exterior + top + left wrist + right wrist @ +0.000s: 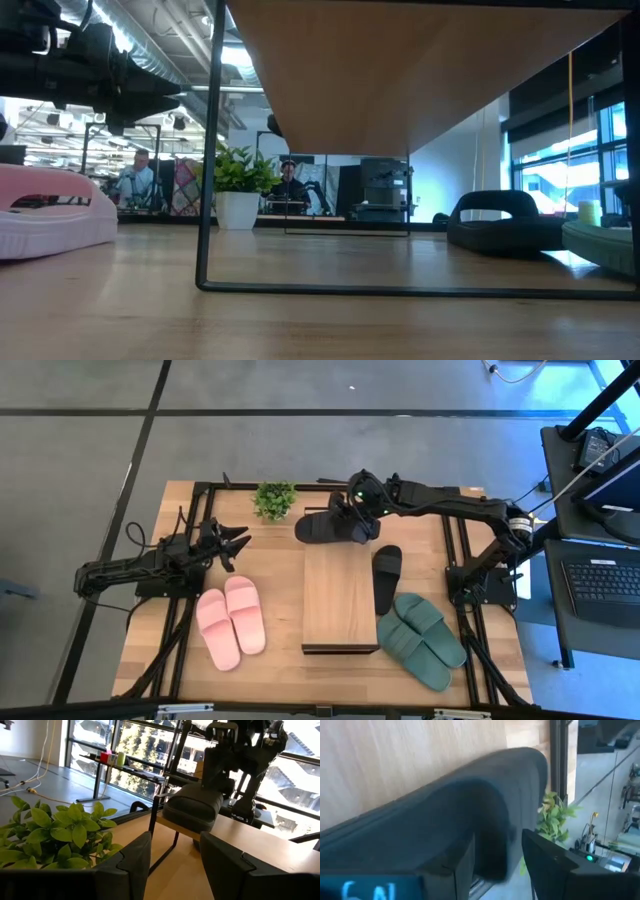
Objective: Pick and place slides into the shelf
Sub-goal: Put the black slide on the shelf
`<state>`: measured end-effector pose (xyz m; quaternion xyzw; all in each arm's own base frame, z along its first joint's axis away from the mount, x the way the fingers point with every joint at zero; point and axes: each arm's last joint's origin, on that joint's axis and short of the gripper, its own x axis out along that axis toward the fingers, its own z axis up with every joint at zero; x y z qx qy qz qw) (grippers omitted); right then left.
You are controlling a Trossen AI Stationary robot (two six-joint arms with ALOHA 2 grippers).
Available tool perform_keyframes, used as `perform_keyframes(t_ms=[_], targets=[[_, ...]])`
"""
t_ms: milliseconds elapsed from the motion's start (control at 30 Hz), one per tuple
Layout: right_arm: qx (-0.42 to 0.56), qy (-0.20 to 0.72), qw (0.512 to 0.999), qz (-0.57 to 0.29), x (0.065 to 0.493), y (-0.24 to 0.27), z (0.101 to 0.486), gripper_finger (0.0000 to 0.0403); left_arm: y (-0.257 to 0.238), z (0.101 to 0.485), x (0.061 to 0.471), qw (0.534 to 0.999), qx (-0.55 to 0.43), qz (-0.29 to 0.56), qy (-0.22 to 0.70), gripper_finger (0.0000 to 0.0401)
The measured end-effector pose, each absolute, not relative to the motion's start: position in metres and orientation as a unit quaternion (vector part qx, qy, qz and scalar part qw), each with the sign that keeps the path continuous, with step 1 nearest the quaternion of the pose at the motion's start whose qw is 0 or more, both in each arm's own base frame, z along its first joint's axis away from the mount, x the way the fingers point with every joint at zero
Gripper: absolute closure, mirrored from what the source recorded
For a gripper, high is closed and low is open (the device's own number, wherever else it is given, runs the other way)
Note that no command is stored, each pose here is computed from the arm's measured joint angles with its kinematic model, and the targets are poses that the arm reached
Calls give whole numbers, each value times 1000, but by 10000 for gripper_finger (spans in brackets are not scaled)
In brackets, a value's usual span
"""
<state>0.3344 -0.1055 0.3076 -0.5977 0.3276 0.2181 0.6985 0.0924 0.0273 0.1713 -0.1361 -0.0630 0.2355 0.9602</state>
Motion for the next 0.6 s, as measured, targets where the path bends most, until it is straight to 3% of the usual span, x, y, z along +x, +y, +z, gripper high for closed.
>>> perform_keyframes(t_ms=[200, 333, 500, 600], targets=[[-587, 316, 721, 190, 313, -98, 335, 238, 27, 171, 92, 960, -136, 235, -63, 239], [-545, 311, 764, 153, 296, -93, 354, 238, 27, 171, 92, 960, -136, 236, -63, 239], [-345, 316, 882, 53, 275, -81, 376, 238, 27, 171, 92, 960, -139, 235, -64, 239], [-224, 345, 911, 23, 258, -73, 380, 238, 27, 171, 92, 960, -139, 235, -64, 239]])
